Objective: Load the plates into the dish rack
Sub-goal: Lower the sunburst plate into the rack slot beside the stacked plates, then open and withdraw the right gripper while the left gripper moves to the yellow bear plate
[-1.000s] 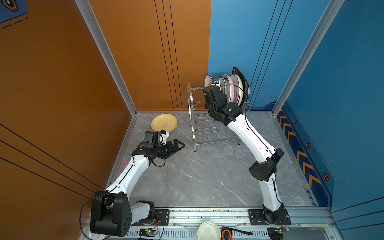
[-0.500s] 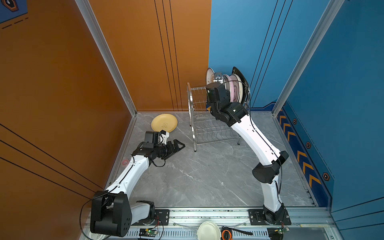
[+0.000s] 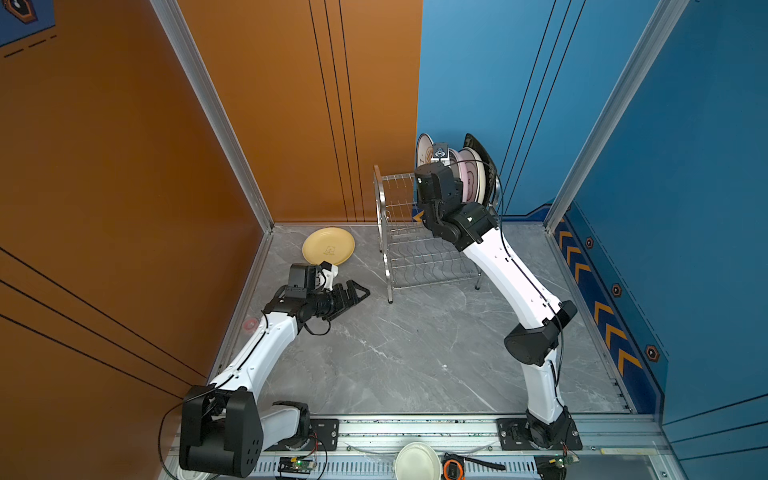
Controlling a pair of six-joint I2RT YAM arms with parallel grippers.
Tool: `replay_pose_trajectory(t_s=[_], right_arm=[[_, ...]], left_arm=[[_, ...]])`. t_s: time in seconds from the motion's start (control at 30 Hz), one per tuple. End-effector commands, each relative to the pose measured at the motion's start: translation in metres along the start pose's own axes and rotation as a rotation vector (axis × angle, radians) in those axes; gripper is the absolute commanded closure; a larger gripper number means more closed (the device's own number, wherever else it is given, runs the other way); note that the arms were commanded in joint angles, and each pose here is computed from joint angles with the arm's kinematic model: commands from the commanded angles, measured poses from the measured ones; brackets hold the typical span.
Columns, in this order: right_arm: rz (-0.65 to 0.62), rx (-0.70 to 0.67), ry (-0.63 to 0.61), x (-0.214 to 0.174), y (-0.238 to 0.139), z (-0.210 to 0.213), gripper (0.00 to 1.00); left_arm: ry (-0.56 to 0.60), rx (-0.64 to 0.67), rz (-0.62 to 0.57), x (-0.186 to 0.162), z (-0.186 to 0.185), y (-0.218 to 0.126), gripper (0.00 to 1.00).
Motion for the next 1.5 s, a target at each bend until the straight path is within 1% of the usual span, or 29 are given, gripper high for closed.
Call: replay_pose_trajectory(t_s=[0.0,0.37,0.4,0.47,0.6,0.9,0.97,1.2,1.33,1.47], right_arm=[[0.006,-0.010,0.037,-0.007,0.008,0.003,1.00],[0.039,-0.015,0.033,-0.018,0.012,0.005,1.00],[0.040,-0.016,0.034,-0.018,0.011,0.005,0.97],[0.037,-0.020,0.034,-0.015,0.010,0.003,0.89],[0.030,-0.022,0.028,-0.010,0.005,-0.001,0.81],[0.021,-0.007,0.010,-0.002,-0.007,-0.002,0.69],[0.003,0.009,0.028,0.011,-0.020,-0.007,0.66],[-0.007,0.036,0.035,0.021,-0.041,-0.010,0.52],[0.006,0.071,0.071,0.028,-0.052,-0.016,0.45],[0.042,0.121,0.109,0.033,-0.063,-0.022,0.42]], left_arm=[[-0.005,0.014,0.004,-0.005,0.003,-0.003,0.02],[-0.013,0.012,-0.001,-0.003,0.007,-0.004,0.02],[-0.012,0.013,-0.001,-0.003,0.007,-0.004,0.02],[-0.013,0.014,-0.003,-0.002,0.008,-0.005,0.02],[-0.015,0.016,-0.009,-0.001,0.008,-0.006,0.02],[-0.017,0.021,-0.016,0.001,0.010,-0.007,0.02],[-0.019,0.027,-0.020,0.001,0.011,-0.008,0.02],[-0.022,0.044,-0.039,0.005,0.013,-0.011,0.02],[-0.028,0.070,-0.054,0.008,0.016,-0.013,0.02],[-0.043,0.114,-0.082,0.014,0.024,-0.017,0.02]])
Point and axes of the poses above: each gripper's point midway between its finger pads, its own y axis out along the fingers, its own z axis along the line the jaws close on, x = y × z, the point moved 8 cm from there along -y, back along the fingers, and after that the axes turned 15 degrees about y, right-handed, at the moved point
